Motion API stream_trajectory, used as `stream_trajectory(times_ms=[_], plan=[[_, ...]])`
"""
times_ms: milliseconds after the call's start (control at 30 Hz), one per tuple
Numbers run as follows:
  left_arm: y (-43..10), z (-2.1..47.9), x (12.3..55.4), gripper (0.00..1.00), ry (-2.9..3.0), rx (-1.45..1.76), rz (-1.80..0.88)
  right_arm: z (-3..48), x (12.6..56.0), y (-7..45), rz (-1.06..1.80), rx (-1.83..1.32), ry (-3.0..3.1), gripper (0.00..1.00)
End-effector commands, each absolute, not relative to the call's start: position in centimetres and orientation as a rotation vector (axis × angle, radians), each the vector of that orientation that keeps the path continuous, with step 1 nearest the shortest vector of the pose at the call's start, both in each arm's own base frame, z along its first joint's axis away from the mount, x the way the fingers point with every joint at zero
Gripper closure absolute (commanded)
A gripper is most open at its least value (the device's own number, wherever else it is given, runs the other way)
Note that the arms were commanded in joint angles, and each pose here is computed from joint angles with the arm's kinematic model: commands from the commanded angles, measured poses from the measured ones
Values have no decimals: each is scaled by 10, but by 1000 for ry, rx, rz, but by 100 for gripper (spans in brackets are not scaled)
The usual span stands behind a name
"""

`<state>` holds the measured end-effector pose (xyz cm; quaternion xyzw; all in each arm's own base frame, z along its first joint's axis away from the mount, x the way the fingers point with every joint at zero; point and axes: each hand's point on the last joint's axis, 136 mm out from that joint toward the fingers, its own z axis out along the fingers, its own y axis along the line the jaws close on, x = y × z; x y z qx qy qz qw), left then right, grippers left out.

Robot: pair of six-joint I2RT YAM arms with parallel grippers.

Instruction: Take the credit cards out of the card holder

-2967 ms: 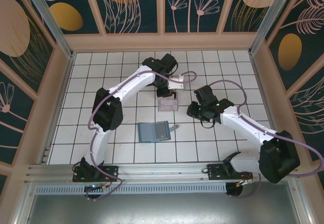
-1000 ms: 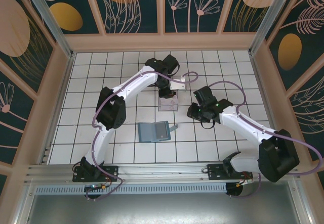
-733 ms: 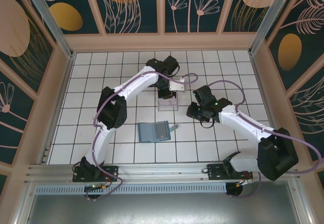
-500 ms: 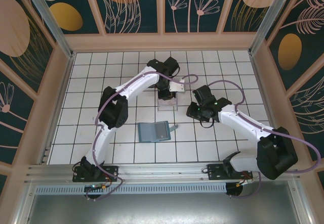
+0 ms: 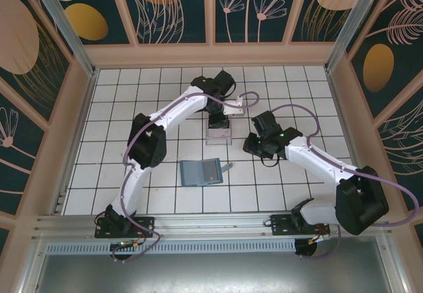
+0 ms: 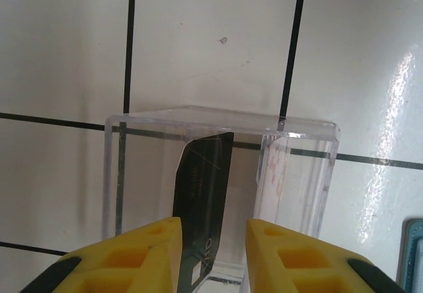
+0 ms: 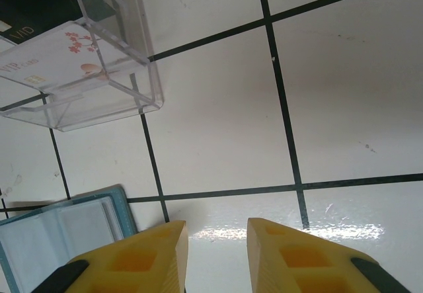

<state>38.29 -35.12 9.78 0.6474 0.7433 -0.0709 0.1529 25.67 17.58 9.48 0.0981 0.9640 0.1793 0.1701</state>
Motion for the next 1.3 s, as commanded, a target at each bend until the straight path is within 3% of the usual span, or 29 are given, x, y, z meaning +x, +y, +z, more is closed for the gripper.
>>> stream_trajectory(times_ms=[0,633,933,1100,1267], plan=[[-353,139,388,69,2061,1716,-187,104,261,182,577,270,2711,70],[-282,173,392,68,2319,547,-169,59,243,245,686,-6,2885,67],[-271,184,367,62,2340,282,-354,47,229,253,656,-38,2931,75],[-281,169,353,70,2445,187,-486,46,221,253,650,-34,2937,81],[-277,147,338,71,2565,114,-469,47,215,253,644,-32,2937,86]])
